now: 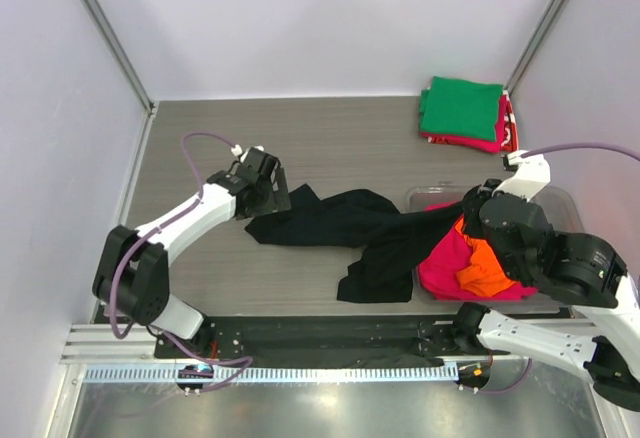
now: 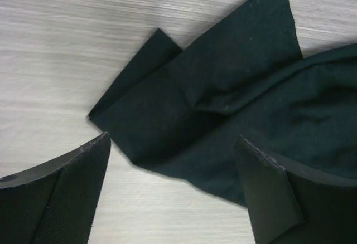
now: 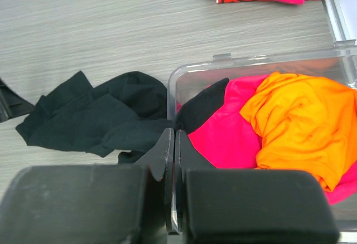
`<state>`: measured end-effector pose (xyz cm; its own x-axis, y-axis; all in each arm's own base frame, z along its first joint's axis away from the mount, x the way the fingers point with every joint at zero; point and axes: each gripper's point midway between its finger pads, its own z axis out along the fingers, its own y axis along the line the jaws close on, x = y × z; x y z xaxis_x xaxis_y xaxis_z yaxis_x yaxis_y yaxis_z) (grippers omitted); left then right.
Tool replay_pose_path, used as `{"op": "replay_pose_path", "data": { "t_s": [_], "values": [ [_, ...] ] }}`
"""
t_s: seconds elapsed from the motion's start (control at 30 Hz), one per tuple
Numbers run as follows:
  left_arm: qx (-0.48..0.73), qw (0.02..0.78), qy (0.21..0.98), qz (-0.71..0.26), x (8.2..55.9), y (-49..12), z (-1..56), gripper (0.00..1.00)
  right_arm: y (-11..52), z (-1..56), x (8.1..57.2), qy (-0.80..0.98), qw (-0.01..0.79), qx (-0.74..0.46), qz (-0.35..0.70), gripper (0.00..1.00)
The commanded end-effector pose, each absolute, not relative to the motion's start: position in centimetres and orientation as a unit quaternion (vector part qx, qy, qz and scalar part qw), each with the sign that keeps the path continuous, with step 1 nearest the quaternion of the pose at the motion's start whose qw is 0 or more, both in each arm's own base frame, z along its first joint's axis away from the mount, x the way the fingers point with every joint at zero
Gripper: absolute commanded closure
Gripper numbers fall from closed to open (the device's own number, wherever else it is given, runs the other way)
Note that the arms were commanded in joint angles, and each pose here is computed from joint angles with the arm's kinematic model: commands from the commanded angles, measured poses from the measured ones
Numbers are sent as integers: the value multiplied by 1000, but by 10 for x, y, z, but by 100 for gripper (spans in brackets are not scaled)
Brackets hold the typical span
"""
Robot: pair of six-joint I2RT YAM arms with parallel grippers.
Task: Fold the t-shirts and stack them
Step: Flatten the tshirt out
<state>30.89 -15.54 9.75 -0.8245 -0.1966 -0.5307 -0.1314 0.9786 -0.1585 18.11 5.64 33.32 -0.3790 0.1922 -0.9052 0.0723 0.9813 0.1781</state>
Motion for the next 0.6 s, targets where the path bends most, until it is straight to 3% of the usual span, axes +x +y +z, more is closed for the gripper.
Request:
{"op": "replay_pose_path", "data": {
  "t_s": [0.0,0.3,0.47,0.57],
  "values": [
    [-73,272,952,-116,320,-182,90,11,54,346,186,817,567,91,48,99],
    [-188,267,942,-78,272,-140,52,13,63,335,190,825,558,82,46,99],
    [-203,268,938,-80,272,-139,42,13,72,336,194,828,554,70,46,99],
    [-210,259,939,-82,279,-146,30,20,74,336,195,828,554,68,47,99]
  ]
}}
